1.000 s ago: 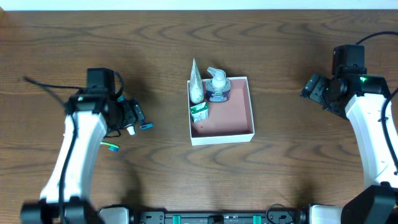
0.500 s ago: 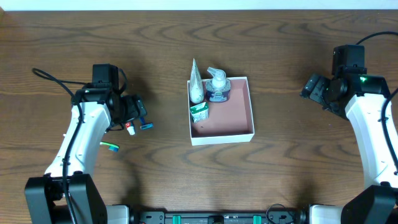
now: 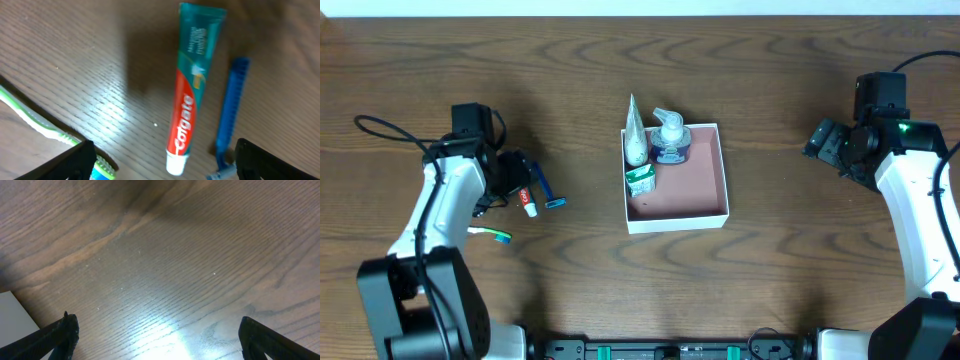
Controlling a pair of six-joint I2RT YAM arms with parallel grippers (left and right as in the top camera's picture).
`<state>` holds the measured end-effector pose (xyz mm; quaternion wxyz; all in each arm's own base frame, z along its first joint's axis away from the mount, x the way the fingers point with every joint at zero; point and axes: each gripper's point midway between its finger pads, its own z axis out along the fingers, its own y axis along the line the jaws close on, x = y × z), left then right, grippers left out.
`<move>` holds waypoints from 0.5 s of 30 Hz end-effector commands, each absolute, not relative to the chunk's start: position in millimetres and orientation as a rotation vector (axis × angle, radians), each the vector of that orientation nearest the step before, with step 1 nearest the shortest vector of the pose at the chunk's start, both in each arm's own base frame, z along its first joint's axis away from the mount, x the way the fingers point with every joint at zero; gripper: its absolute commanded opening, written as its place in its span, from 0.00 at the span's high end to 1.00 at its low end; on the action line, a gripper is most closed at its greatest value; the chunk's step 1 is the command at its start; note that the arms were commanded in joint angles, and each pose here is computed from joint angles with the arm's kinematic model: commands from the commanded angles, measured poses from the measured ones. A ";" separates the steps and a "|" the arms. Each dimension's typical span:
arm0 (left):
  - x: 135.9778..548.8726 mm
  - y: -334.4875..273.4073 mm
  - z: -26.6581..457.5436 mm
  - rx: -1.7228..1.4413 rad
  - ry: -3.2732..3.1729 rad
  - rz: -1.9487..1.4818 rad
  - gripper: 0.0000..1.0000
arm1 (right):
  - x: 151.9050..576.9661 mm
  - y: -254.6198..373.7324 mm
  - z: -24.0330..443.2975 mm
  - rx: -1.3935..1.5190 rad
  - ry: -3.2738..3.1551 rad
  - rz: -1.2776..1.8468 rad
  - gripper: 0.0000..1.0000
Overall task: Pack container
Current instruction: 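Move the left gripper to the red Colgate toothpaste tube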
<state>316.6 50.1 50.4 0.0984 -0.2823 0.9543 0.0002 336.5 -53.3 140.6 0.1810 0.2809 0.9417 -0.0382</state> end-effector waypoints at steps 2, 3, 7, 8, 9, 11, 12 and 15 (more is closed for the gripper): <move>315.9 53.2 33.0 -0.803 2.883 0.033 0.16 | 338.9 -57.1 143.4 0.822 2.642 -0.112 0.01; 315.4 53.3 29.2 -0.796 2.896 0.036 0.18 | 338.9 -57.1 143.4 0.822 2.642 -0.112 0.01; 312.6 52.9 13.4 -0.785 2.945 0.046 0.31 | 338.9 -57.1 143.4 0.822 2.642 -0.112 0.01; 312.2 52.8 10.3 -0.787 2.953 0.048 0.33 | 338.9 -57.1 143.4 0.822 2.642 -0.112 0.01; 312.0 52.8 7.4 -0.789 2.959 0.049 0.35 | 338.9 -57.1 143.4 0.822 2.642 -0.112 0.01; 311.6 52.6 3.3 -0.791 2.968 0.051 0.38 | 338.9 -57.1 143.4 0.822 2.642 -0.112 0.01; 311.9 52.8 2.2 -0.792 2.969 0.051 0.40 | 338.9 -57.1 143.4 0.822 2.642 -0.112 0.01; 314.0 53.0 2.3 -0.789 2.961 0.049 0.47 | 338.9 -57.1 143.4 0.822 2.642 -0.112 0.01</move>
